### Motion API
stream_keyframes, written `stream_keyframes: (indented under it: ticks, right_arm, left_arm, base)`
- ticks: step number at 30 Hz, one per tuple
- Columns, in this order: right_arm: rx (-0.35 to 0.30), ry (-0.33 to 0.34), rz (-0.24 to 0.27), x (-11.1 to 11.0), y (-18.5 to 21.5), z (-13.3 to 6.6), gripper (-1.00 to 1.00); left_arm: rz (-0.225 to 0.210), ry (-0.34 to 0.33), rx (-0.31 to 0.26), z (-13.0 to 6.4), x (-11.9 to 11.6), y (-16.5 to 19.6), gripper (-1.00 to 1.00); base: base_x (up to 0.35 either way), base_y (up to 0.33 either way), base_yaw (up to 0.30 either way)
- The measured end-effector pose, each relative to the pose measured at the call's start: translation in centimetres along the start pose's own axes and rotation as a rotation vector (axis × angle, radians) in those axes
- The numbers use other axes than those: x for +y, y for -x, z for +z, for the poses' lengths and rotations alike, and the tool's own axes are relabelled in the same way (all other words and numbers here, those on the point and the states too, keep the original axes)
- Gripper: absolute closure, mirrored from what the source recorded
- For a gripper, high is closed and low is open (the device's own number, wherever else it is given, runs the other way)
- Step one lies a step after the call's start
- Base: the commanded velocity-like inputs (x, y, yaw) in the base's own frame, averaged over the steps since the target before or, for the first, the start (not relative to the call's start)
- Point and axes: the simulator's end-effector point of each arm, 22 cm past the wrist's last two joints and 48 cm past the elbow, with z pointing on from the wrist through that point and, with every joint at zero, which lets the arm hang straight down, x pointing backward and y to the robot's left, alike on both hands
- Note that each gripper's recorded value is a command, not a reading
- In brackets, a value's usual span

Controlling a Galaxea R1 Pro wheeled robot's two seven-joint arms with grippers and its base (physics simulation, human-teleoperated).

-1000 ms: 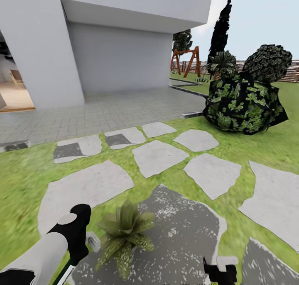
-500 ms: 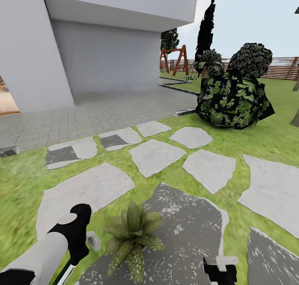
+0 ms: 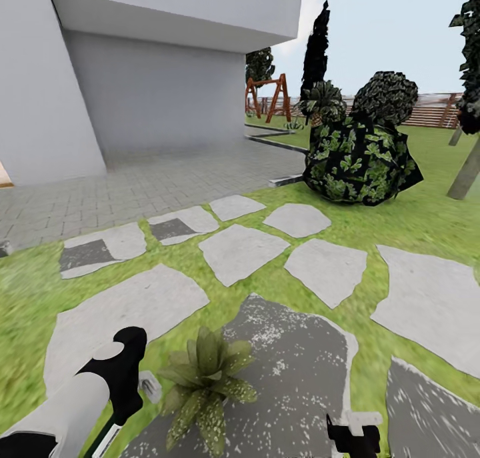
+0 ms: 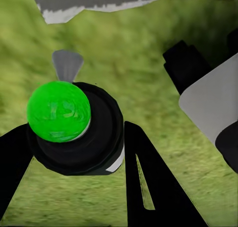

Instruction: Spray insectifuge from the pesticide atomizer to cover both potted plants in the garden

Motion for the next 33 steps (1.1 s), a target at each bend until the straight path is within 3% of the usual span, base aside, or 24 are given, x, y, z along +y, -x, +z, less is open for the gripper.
stream_keyframes:
  ticks: [7,15,21,26,28,33]
  right_arm:
    - [-0.004,0.0,0.0,0.0,0.2,0.0,-1.0]
    - [-0.008,0.0,0.001,0.0,0.4,0.0,-1.0]
    - [-0.009,-0.001,0.0,-0.1,0.4,0.0,-1.0]
    - [-0.008,-0.003,-0.002,-0.3,0.4,0.0,-1.0]
    - [-0.008,-0.003,-0.003,-0.4,0.4,0.0,-1.0]
    - [-0.009,-0.005,-0.003,-0.5,0.4,0.0,-1.0]
  left_arm:
    - [-0.005,0.006,0.0,-0.1,0.3,-0.2,1.0]
    - [-0.014,0.066,-0.014,-0.3,1.5,0.0,1.0]
    - [-0.013,0.057,-0.018,-0.4,1.2,0.2,1.0]
    - [-0.01,0.049,-0.025,-0.4,0.8,0.5,1.0]
    - [0.008,0.028,-0.052,-0.5,-0.6,2.0,1.0]
    - [0.025,0.025,-0.061,-0.7,-1.4,2.8,1.0]
  base:
    - [-0.041,0.027,-0.248]
    - [-0.156,0.25,-0.229]
    - [0.106,0.305,-0.018]
    - [0.022,0.036,0.0]
    - [0.001,0.002,0.0]
    - [0.0,0.0,0.0]
